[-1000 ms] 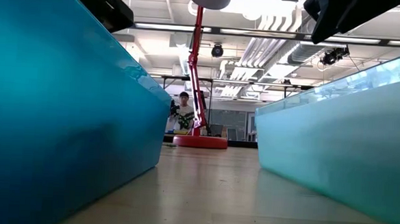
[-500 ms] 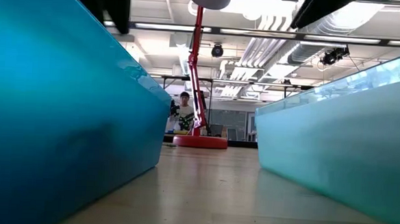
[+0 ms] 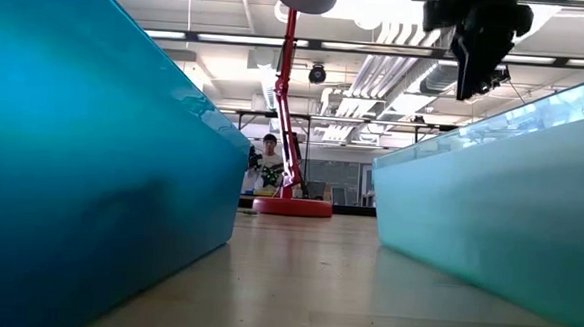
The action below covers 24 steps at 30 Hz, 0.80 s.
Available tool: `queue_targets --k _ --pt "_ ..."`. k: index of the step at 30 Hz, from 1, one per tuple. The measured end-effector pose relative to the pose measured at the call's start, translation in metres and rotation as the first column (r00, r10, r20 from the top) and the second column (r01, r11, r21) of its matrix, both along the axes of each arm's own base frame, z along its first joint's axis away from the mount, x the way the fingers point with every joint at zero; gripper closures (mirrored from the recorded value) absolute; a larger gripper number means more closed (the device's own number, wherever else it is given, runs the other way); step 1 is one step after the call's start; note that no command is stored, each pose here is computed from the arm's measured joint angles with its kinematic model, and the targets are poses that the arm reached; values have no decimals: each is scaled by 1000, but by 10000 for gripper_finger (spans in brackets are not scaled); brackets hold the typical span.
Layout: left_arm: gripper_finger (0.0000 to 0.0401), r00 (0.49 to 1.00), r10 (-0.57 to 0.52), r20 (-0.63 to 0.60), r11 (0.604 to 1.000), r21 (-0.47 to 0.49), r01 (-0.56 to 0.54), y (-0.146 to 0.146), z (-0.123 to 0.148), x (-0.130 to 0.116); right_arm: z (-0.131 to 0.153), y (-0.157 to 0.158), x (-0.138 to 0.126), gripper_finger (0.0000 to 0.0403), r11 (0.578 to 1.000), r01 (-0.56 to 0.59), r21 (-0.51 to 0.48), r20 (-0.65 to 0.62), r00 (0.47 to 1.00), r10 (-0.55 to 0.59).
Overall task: Pick & Place USB Port
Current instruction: Put the white USB cable into the green bin
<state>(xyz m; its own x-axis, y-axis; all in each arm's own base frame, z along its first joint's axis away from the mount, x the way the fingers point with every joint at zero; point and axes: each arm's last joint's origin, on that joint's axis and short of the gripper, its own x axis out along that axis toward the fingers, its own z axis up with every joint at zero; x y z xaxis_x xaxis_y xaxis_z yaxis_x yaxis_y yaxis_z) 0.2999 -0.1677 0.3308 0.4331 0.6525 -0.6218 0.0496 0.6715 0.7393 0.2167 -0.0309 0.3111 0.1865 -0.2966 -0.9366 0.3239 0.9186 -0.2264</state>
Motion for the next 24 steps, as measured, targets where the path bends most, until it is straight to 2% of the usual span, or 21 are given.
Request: queue_targets --k 5,9,14,18,22,24 --pt "219 1000 6 -1 1000 11 -6 1 0 -1 -24 -15 -1 199 982 -45 186 -3 999 46" --pt "219 1000 12 6 1000 10 -12 1 -1 -1 -49 -19 -6 199 958 -75 278 -28 996 86" --pt "219 1000 11 6 1000 10 -11 1 -1 0 -85 -18 -21 199 931 -105 351 -137 977 162" --pt "219 1000 11 6 1000 10 -11 1 -1 0 -108 -15 -31 199 916 -94 390 -185 967 177" --pt "219 1000 11 25 999 39 -12 1 0 0 -128 -13 -35 199 905 -104 413 -161 969 185" --pt "219 999 10 32 999 49 -12 1 0 0 -129 -14 -32 199 908 -114 404 -143 972 185"
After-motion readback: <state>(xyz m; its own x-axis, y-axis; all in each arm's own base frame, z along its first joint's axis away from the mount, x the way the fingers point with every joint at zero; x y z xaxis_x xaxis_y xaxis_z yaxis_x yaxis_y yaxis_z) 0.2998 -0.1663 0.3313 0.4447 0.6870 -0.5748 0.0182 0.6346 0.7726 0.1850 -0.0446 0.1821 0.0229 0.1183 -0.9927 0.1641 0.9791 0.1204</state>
